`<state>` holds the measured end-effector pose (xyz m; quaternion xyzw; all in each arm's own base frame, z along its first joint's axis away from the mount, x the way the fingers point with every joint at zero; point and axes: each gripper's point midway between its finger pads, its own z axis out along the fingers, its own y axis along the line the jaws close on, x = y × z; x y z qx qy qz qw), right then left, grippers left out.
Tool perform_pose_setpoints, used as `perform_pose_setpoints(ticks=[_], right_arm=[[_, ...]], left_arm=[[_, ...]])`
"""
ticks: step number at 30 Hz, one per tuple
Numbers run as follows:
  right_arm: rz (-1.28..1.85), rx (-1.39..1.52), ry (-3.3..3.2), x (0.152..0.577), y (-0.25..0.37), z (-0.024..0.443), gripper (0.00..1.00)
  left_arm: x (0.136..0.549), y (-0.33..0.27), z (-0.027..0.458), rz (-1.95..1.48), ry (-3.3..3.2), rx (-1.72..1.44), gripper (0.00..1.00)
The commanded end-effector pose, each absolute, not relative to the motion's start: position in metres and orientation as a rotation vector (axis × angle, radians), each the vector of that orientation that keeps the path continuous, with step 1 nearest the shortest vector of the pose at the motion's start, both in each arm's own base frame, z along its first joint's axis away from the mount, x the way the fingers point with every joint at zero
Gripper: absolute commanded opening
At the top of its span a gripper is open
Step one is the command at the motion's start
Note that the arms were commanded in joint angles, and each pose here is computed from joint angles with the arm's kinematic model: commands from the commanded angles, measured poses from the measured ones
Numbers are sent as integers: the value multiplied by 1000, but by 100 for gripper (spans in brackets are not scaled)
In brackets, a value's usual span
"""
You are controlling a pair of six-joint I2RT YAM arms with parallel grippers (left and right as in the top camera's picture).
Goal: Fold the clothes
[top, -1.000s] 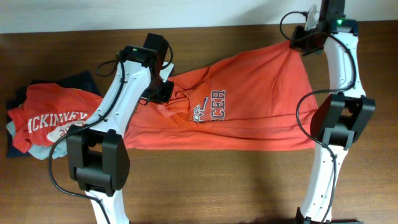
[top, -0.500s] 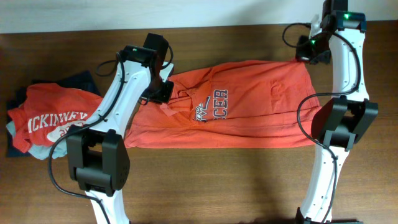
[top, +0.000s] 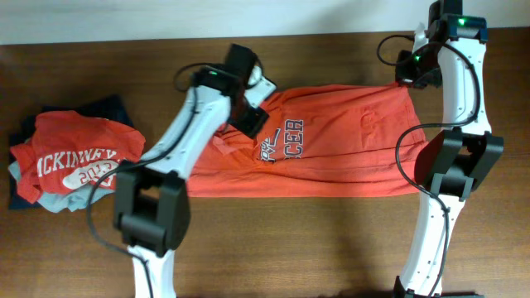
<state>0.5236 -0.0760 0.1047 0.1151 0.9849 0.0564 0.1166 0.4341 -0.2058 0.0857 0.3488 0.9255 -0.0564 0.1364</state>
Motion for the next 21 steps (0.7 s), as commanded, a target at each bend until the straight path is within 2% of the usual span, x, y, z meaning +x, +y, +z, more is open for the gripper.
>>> perform_pose_setpoints(ticks=[1, 4, 6, 9, 10, 11, 14, 17, 21], right_arm=[[142, 322, 2818, 530, -81, 128, 10], [145, 320, 2814, 531, -80, 129, 10], [145, 320, 2814, 531, -80, 128, 10], [145, 321, 2814, 531, -80, 128, 10], [145, 320, 2814, 531, -80, 128, 10], [144, 320, 2814, 531, -80, 128, 10], [145, 320, 2814, 531, -80, 128, 10], [145, 321, 2814, 531, -80, 128, 10], [144, 320, 2814, 531, -80, 128, 10]], left_arm=[[434, -214, 46, -125, 2684, 1149, 61], [445, -216, 37, -77, 2660, 1142, 60], [449, -216, 32, -64, 2654, 1138, 54], [450, -217, 28, -64, 2653, 1138, 41], [452, -217, 28, -64, 2648, 1135, 28], [454, -216, 30, -51, 2643, 1131, 23], [460, -211, 33, 9, 2636, 1118, 18], [460, -210, 35, 20, 2639, 1118, 2], [468, -206, 62, 73, 2647, 1065, 0]])
